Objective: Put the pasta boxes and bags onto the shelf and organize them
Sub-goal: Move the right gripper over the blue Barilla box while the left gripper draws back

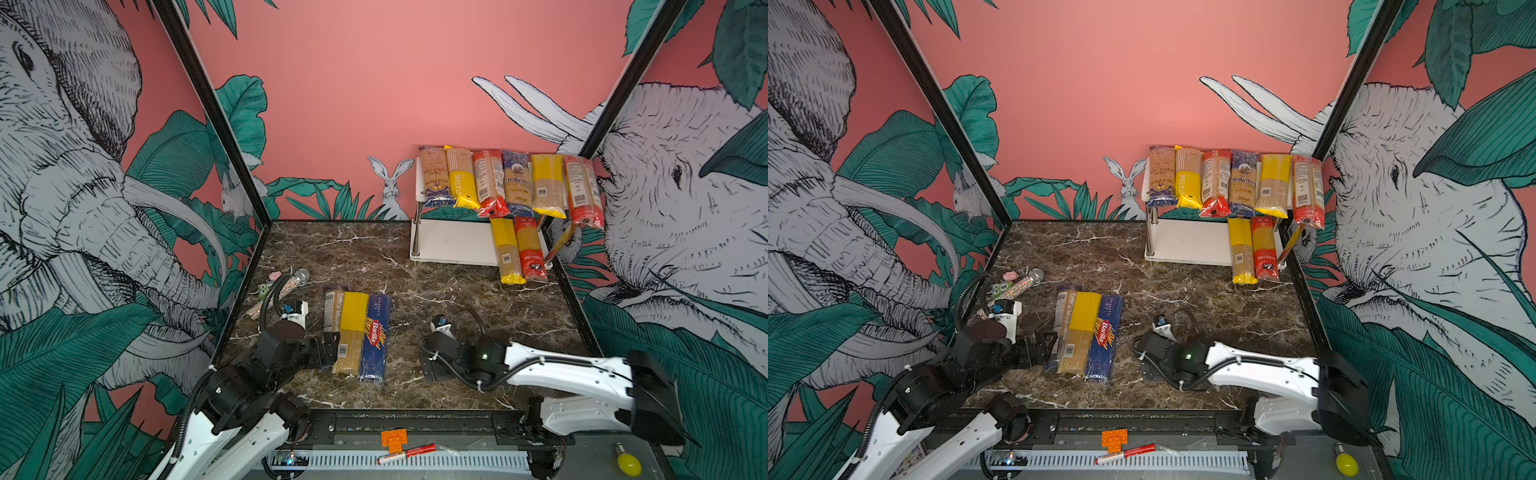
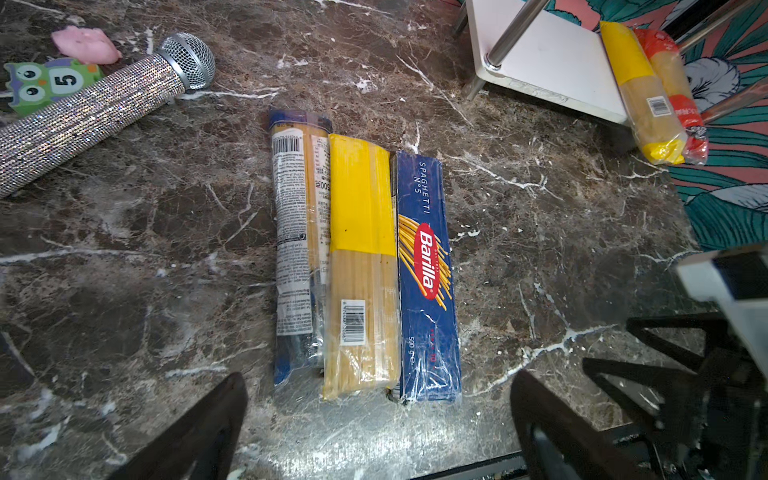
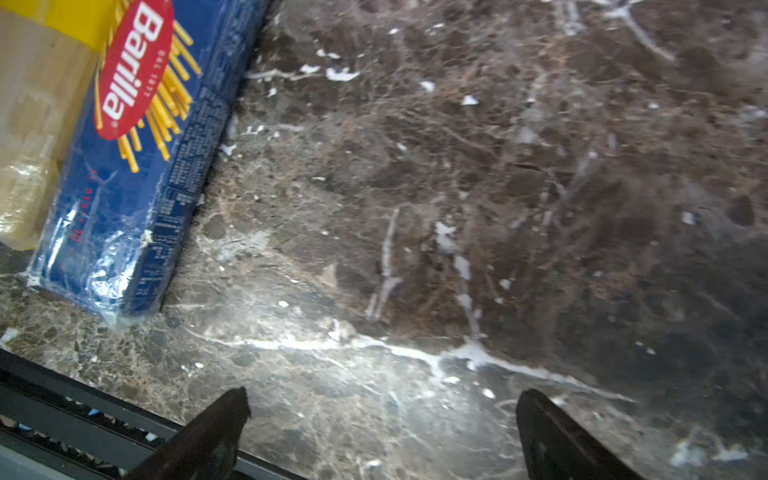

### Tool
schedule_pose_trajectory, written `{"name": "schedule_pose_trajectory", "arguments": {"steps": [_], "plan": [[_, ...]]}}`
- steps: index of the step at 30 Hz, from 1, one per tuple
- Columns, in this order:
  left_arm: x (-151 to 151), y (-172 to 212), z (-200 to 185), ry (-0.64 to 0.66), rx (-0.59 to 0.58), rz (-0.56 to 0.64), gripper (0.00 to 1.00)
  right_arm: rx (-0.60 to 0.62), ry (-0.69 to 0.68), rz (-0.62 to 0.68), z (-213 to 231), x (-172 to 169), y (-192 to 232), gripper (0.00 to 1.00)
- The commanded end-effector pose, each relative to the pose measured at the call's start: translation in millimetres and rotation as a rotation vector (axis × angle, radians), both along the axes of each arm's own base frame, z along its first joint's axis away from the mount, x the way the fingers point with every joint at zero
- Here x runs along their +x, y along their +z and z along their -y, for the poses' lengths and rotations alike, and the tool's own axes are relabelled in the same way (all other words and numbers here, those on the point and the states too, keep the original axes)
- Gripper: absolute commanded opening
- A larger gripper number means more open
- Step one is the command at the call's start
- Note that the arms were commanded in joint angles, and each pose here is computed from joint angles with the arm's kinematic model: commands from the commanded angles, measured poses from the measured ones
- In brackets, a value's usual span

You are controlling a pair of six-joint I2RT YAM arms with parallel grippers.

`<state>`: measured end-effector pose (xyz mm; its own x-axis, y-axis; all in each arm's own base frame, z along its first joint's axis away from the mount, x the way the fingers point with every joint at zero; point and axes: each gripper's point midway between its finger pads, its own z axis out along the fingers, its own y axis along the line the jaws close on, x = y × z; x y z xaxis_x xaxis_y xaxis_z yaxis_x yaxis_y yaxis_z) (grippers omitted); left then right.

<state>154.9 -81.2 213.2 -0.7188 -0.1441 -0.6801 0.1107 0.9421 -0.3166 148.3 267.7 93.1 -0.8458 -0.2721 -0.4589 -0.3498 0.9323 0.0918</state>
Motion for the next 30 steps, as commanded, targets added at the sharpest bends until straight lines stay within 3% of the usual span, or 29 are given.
{"name": "schedule_pose_trajectory", "arguments": {"steps": [1,8,16,24,30], "plan": [[-1,-2,-4,0.001,0.037,-0.010,1.00,0.114,0.023,0.032,-64,8,14,0.99],[3,18,-13,0.019,0.088,0.033,0.99,0.063,0.160,-0.035,-126,6,-7,0.99],[2,43,-22,0.056,0.071,0.081,0.99,0.000,0.217,-0.062,-137,5,-31,0.99],[5,59,-29,0.062,0.124,0.109,1.00,-0.038,0.279,-0.072,-153,10,-44,0.99],[18,69,-17,0.041,0.131,0.124,1.00,-0.117,0.227,-0.106,-133,15,-62,0.99]]}}
